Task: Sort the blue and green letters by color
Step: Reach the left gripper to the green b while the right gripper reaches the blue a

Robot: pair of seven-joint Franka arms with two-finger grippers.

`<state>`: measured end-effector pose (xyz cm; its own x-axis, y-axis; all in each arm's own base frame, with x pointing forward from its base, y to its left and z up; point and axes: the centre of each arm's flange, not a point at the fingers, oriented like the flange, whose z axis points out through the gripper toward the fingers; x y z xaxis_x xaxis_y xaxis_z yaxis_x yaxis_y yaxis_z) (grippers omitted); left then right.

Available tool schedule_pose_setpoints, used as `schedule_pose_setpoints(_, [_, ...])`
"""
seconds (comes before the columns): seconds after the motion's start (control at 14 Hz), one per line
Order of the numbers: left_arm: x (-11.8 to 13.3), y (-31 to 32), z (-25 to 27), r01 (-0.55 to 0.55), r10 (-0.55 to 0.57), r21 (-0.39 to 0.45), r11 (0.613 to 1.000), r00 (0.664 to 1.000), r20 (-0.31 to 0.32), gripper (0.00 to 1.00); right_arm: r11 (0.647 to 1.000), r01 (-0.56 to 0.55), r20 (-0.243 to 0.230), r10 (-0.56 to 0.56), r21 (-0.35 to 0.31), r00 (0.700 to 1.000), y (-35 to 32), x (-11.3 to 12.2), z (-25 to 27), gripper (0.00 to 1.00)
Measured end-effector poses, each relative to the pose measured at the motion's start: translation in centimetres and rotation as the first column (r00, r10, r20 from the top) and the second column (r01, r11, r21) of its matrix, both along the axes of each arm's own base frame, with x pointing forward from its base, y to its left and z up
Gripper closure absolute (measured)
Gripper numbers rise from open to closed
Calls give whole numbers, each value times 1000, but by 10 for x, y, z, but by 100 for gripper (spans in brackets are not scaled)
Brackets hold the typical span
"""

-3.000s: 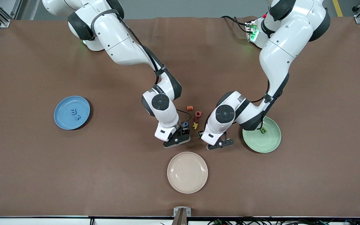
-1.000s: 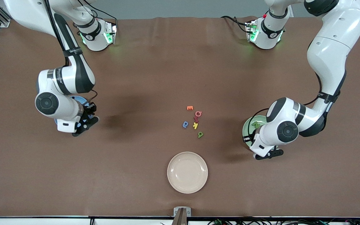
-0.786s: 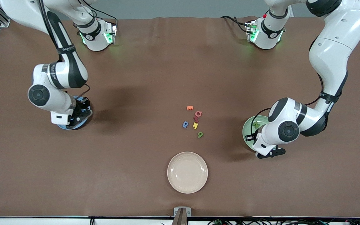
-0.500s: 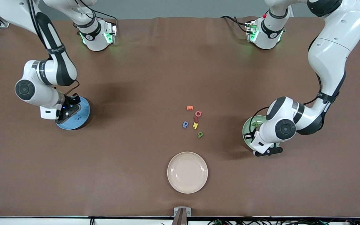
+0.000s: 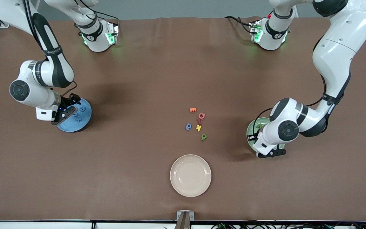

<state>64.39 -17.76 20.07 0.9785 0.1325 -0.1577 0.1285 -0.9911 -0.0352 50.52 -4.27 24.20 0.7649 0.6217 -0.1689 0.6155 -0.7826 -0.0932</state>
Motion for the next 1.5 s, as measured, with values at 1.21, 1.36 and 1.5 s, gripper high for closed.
schedule_pose_setpoints(1.21, [-38, -181, 43, -147, 148, -21, 989, 983, 111, 0, 612, 779, 91, -791, 134, 605, 470, 53, 34, 0])
schedule_pose_setpoints(1.36, [-36, -196, 33, -189, 190, -22, 982, 973, 131, 0, 583, 804, 88, -813, 117, 576, 498, 51, 12, 0])
schedule_pose_setpoints(1.5, [-35, -210, 26, -240, 244, -48, 970, 957, 154, 0, 556, 824, 89, -831, 107, 550, 515, 49, -7, 1])
